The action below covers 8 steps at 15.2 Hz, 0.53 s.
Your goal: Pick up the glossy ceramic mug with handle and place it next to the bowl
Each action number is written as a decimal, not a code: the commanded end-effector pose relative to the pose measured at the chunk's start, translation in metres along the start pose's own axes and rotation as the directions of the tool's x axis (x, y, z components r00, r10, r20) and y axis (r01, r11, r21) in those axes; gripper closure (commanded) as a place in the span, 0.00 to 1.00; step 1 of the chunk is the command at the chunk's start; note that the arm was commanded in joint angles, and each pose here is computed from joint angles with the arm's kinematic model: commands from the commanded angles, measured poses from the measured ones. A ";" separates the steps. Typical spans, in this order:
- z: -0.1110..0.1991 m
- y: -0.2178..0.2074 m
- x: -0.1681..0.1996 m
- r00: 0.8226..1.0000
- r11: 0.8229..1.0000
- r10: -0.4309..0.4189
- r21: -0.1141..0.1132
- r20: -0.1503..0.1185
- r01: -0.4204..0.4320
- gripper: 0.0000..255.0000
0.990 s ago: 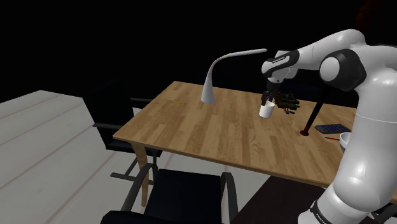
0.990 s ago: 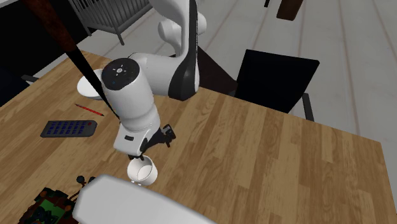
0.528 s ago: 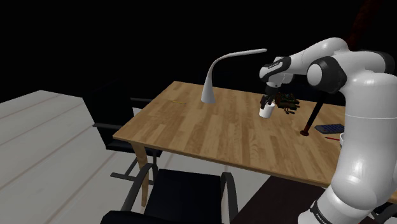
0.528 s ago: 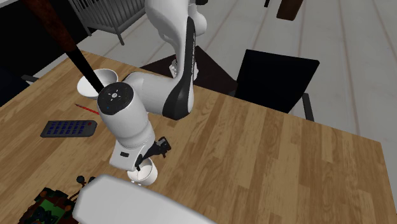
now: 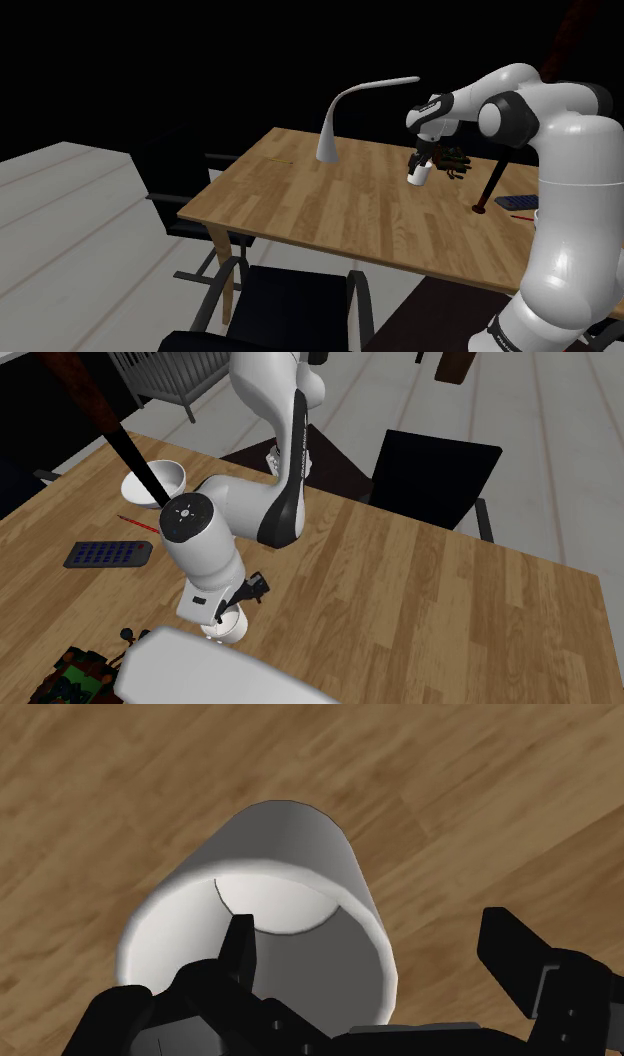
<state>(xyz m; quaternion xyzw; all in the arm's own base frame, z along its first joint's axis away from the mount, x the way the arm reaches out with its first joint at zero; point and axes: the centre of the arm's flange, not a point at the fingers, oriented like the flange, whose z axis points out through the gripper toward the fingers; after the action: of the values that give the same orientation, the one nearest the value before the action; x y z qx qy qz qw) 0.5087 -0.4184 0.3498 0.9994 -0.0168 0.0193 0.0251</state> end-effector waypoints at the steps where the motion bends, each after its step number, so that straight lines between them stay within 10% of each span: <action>1: 0.000 0.000 0.000 1.000 1.000 0.000 0.000 0.000 0.000 0.00; 2: 0.000 0.000 0.000 1.000 1.000 0.000 0.000 0.000 0.000 0.00; 3: 0.000 0.000 0.000 1.000 1.000 0.000 0.000 0.000 0.000 1.00; 8: 0.000 0.000 0.000 1.000 1.000 0.000 0.000 0.000 0.000 1.00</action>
<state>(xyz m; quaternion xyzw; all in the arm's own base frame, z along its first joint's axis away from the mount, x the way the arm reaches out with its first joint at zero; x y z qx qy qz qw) 0.5087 -0.4184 0.3497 0.9994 -0.0169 0.0192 0.0251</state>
